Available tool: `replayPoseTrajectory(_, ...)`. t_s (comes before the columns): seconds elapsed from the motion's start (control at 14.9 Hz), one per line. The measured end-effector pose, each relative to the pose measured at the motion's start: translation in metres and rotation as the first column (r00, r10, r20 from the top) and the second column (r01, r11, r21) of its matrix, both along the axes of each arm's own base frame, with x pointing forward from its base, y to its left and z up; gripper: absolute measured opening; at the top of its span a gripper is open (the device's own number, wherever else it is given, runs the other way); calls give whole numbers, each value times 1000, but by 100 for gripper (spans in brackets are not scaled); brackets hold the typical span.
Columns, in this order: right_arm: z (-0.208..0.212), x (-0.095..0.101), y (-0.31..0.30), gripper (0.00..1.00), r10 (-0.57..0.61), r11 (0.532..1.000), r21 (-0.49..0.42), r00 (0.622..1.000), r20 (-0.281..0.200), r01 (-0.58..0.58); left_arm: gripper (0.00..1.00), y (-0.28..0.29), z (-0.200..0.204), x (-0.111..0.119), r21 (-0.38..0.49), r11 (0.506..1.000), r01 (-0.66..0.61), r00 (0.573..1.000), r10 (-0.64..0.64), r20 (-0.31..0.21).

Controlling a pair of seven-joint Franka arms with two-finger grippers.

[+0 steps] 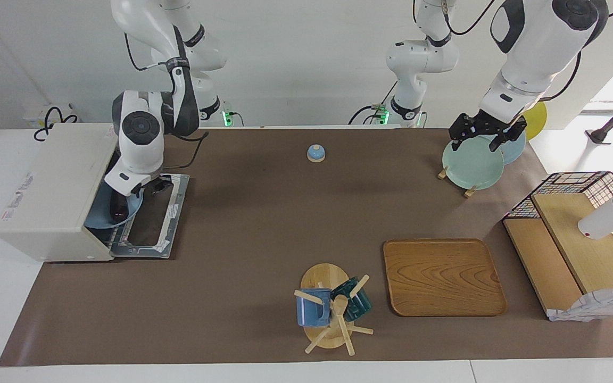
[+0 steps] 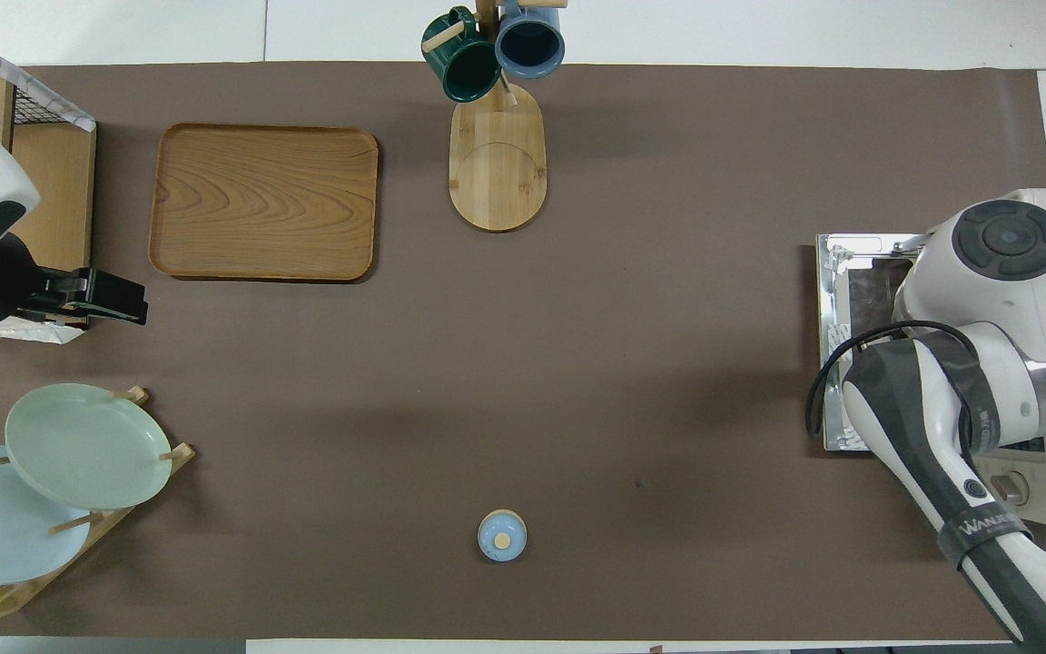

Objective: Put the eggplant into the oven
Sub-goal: 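Release the eggplant inside the oven and withdraw the right gripper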

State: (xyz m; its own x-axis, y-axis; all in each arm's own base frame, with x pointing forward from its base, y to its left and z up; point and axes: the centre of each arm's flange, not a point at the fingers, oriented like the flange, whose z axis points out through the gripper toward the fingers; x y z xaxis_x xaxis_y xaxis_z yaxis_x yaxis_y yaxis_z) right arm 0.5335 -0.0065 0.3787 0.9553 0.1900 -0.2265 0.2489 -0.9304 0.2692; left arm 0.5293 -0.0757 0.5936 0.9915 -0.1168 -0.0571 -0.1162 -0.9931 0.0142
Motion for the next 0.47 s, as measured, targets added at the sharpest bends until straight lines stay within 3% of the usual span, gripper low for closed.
replayPoseTrajectory(0.07, 5, 2, 6, 40, -7, 1000, 27, 1000, 5, 7, 100, 0, 0, 0, 0, 1000, 0, 1000, 0, 0)
replayPoseTrajectory(0.13, 9, 4, 13, 33, -17, 998, 58, 1000, 12, 16, 100, 0, 0, 0, 0, 1000, 0, 1000, 0, 0)
replayPoseTrajectory(0.27, 8, 5, 30, 8, -28, 993, 117, 999, 29, 24, 100, 0, 0, 0, 0, 1000, 0, 1000, 0, 0)
replayPoseTrajectory(0.34, 6, 6, 41, 1, -30, 991, 131, 998, 49, 23, 100, 0, 0, 0, 0, 1000, 0, 1000, 0, 0)
replayPoseTrajectory(0.47, -13, 7, 61, 1, -48, 989, 144, 995, 83, 35, 100, 0, 0, 0, 0, 1000, 0, 1000, 0, 0)
